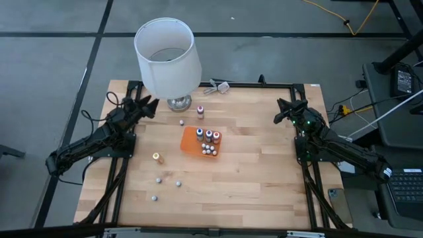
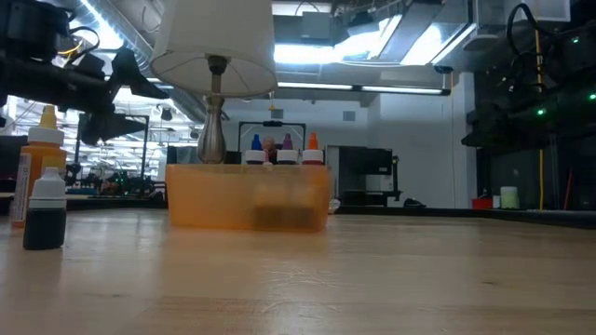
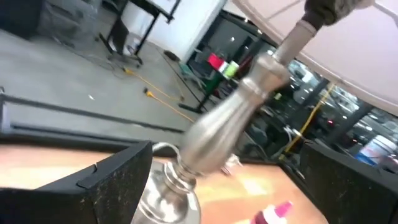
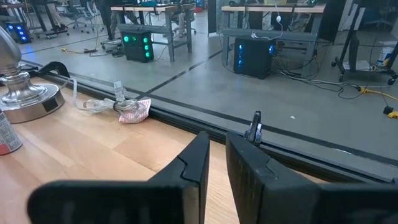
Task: Pick & Place food coloring
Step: Put the small red food coloring bottle into the orange bin
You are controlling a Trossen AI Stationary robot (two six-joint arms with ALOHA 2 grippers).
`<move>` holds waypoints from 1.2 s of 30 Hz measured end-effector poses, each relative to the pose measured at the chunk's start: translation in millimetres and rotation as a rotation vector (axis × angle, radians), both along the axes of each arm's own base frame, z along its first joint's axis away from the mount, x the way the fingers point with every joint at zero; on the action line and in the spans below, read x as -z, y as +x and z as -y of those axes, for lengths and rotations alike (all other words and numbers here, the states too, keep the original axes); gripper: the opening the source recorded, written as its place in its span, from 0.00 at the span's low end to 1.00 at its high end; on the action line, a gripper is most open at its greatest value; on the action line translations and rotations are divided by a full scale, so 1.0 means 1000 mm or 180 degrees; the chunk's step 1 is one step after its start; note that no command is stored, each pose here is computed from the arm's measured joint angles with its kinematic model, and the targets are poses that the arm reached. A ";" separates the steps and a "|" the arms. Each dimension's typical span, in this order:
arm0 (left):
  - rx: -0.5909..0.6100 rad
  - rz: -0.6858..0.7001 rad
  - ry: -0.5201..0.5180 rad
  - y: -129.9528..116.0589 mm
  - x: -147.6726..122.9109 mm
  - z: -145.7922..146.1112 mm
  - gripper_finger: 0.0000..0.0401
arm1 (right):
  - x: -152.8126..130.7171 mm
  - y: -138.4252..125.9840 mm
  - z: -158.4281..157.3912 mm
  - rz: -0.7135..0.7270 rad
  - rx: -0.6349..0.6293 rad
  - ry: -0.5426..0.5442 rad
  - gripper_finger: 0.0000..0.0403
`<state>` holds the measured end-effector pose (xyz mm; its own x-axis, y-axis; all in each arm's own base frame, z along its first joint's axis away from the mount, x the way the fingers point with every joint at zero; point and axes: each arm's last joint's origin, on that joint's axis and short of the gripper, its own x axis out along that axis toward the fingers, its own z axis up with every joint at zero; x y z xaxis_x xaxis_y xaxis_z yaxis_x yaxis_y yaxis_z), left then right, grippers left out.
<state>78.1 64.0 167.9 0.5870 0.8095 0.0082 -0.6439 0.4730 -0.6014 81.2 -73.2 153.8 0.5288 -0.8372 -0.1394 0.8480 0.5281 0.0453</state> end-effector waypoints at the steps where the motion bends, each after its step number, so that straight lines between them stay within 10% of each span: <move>1: 0.0036 0.0024 -0.0040 0.000 0.001 0.000 0.98 | 0.000 0.000 0.000 -0.0002 0.0001 0.0000 0.14; 36: 0.0888 -0.0776 -0.0730 0.012 -0.102 0.029 0.98 | 0.000 0.000 0.000 -0.0009 -0.0001 -0.0005 0.14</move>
